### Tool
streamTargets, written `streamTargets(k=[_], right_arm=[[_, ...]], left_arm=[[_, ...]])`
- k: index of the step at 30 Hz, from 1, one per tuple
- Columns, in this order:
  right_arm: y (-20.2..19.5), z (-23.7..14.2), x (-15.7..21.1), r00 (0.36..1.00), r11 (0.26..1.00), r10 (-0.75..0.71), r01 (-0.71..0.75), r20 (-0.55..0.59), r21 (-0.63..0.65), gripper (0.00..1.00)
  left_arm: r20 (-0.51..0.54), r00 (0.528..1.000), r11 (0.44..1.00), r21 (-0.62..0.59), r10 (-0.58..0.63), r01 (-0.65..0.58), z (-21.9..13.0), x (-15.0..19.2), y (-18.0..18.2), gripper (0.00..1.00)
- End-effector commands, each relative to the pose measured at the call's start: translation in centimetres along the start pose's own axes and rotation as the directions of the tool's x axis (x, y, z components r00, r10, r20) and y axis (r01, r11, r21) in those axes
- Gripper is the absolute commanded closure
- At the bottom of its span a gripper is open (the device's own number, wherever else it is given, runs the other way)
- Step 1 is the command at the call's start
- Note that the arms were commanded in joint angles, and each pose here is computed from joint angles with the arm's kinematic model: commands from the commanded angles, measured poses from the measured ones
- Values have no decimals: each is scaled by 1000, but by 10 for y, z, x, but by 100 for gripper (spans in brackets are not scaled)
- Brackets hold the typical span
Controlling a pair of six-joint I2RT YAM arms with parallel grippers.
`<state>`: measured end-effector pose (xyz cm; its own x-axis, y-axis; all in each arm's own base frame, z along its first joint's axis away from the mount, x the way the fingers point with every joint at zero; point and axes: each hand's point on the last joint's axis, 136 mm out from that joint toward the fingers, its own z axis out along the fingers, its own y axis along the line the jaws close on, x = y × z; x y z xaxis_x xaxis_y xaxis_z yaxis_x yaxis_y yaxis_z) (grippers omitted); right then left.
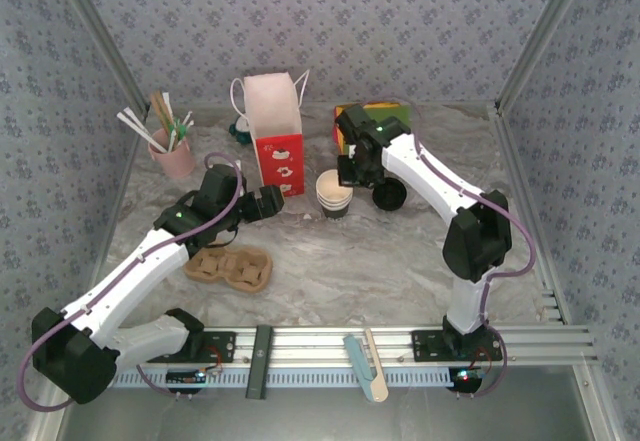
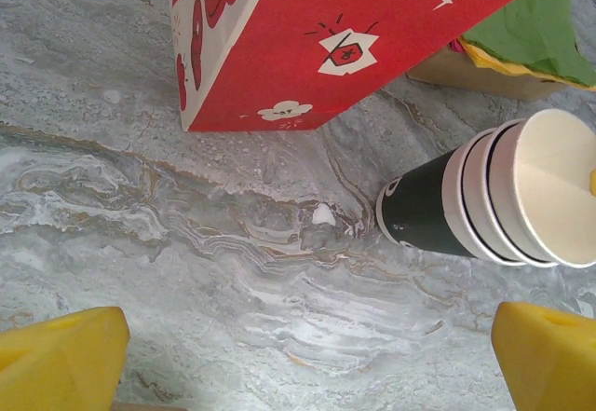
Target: Pack the takeout coffee
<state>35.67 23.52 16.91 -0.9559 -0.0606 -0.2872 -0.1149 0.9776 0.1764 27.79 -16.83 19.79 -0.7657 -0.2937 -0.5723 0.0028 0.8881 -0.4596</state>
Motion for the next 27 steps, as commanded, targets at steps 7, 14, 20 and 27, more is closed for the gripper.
streamTargets(k=[7, 14, 20, 27], right_arm=[[4, -27, -9, 999, 998, 33, -30, 44, -61, 97], [3, -23, -11, 998, 997, 40, -38, 37, -64, 97], [5, -18, -11, 999, 996, 47, -45, 26, -77, 98], [8, -29, -14, 997, 994, 53, -48, 49, -93, 98]], left_arm=[[20, 1000, 1000, 18, 23, -23, -8, -11, -11, 0], [18, 999, 999, 21, 30, -30, -8, -11, -12, 0], [6, 999, 999, 28, 39, -39, -7, -9, -14, 0], [-29, 999, 998, 56, 35, -33, 1, -5, -20, 0]])
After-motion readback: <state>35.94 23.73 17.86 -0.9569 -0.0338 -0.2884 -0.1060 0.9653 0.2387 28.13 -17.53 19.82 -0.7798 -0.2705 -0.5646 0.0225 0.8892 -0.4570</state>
